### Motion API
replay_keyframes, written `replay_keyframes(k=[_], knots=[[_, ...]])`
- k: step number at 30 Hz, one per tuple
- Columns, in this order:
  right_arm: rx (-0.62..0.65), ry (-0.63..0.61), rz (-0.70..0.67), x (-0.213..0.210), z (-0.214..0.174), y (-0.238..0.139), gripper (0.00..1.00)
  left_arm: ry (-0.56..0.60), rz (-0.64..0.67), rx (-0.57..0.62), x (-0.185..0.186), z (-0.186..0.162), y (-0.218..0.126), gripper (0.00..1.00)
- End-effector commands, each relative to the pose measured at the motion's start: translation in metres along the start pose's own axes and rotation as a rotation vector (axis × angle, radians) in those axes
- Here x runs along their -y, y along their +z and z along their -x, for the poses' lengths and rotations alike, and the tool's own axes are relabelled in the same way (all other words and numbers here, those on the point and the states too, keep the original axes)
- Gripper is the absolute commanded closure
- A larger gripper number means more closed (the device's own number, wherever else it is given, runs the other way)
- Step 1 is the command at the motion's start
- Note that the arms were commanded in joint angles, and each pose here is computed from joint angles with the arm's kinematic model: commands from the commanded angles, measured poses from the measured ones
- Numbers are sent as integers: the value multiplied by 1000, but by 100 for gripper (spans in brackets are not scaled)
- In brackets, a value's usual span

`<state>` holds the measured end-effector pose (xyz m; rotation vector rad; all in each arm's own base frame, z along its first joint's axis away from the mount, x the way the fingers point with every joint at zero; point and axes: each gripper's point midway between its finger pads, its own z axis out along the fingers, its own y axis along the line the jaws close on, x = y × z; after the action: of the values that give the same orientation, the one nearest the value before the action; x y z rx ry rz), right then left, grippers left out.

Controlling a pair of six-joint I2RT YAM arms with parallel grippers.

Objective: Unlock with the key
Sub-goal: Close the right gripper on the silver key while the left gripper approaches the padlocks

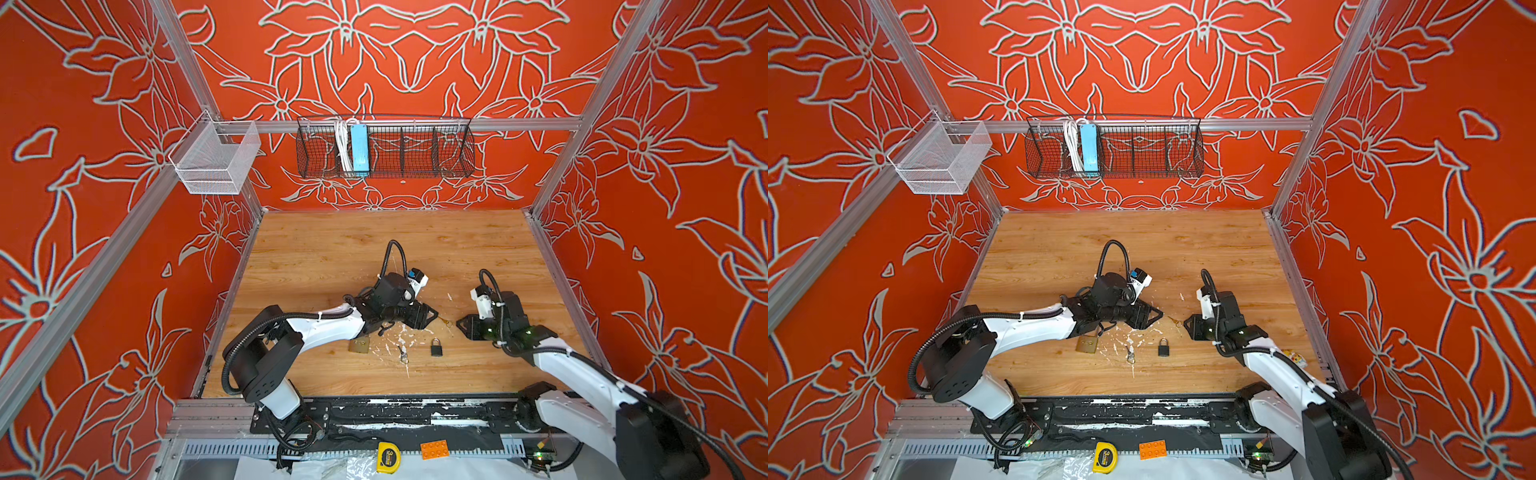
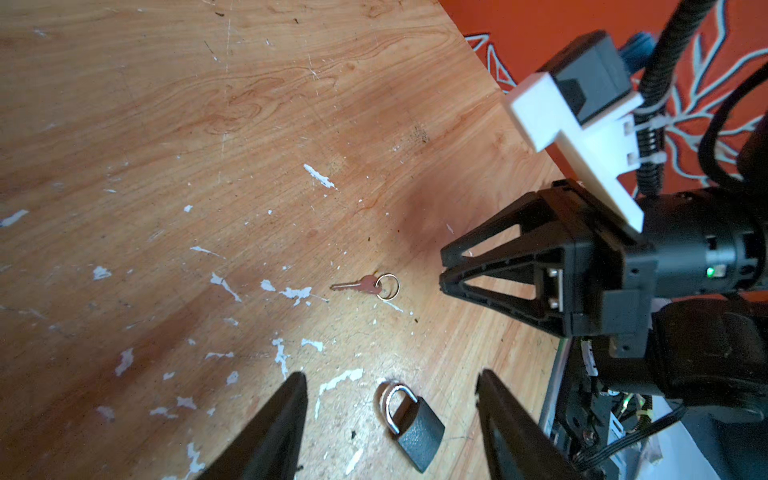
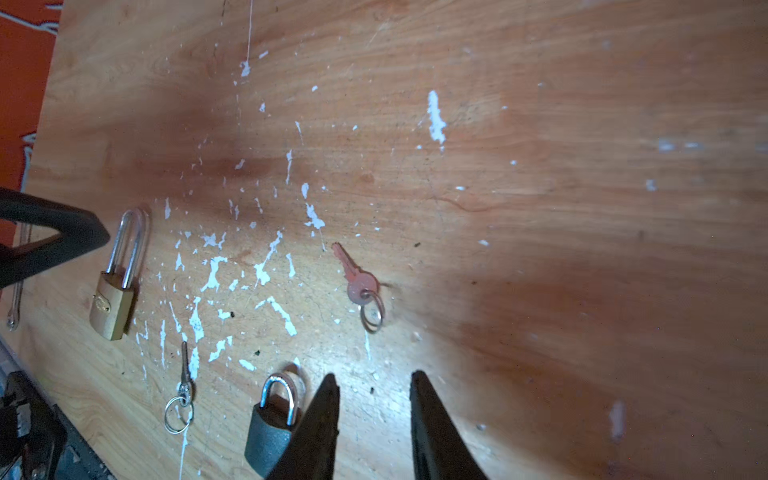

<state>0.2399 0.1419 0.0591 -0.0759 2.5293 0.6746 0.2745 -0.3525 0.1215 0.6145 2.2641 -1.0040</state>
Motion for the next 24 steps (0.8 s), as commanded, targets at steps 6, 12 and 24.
replay_keyframes(k=[6, 12, 24], knots=[[27, -45, -97, -1, 15, 2, 70, -9, 0, 5, 3, 4, -4, 34], [36, -20, -130, 6, 16, 7, 73, -17, -6, 26, 6, 6, -10, 34], [3, -4, -82, -1, 15, 25, 76, -24, -11, 55, 11, 11, -22, 33]])
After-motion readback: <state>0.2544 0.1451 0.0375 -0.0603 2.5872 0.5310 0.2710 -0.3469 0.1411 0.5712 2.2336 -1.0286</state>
